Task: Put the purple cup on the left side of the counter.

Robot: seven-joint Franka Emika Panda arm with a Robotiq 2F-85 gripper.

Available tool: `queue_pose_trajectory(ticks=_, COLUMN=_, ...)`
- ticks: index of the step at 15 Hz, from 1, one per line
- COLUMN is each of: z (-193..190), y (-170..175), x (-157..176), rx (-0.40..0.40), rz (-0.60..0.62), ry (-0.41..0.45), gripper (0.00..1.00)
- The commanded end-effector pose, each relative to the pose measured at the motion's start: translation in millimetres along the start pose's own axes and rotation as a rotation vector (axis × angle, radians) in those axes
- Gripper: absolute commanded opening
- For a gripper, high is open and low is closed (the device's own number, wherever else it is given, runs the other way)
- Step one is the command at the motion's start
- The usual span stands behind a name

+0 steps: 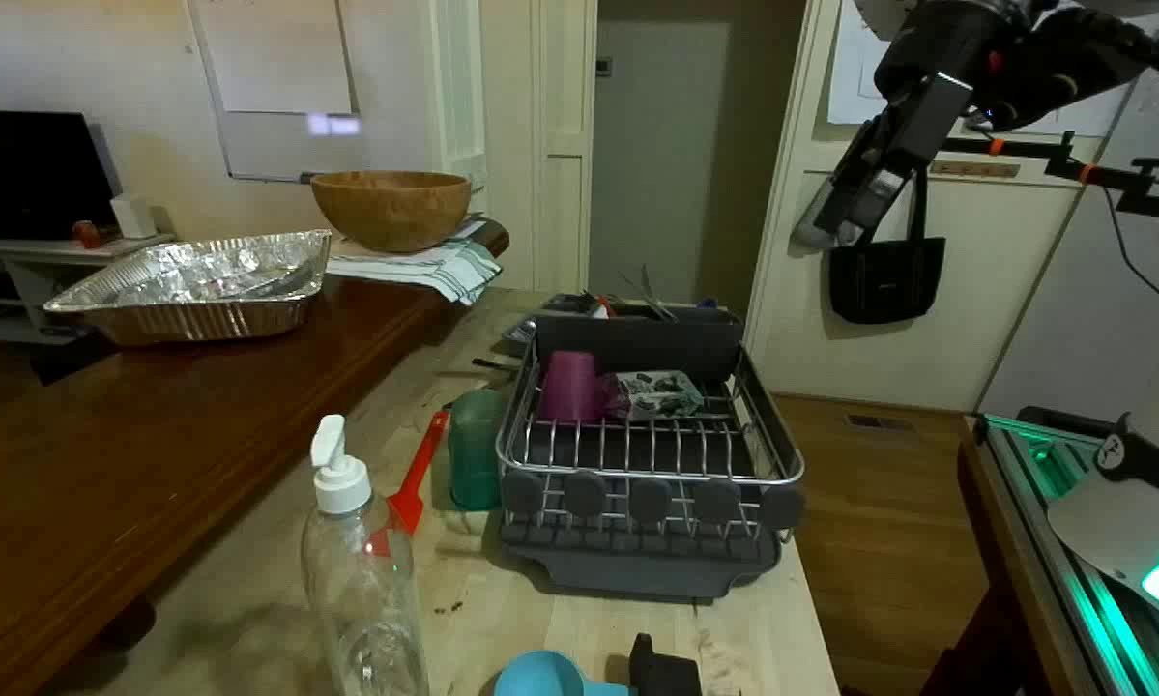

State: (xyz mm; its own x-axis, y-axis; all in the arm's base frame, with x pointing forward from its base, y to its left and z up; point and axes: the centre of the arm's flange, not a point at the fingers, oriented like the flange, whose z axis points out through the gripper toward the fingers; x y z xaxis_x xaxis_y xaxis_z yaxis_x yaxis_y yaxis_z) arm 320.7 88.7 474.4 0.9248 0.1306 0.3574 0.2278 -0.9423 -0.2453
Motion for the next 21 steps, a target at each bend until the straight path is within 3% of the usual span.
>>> queue_pose_trajectory(ticks=1, z=10.1, y=2.7, x=-8.0, rx=-0.002, rz=0.005, ry=-0.030, gripper=1.00)
queue_pose_trajectory(ticks=4, z=30.8, y=8.6, x=-20.3, rx=-0.009, rz=0.016, ry=-0.084, gripper=1.00)
queue_pose_trajectory(ticks=21, z=31.2, y=8.5, x=-19.1, rx=-0.009, rz=0.017, ry=-0.085, gripper=1.00)
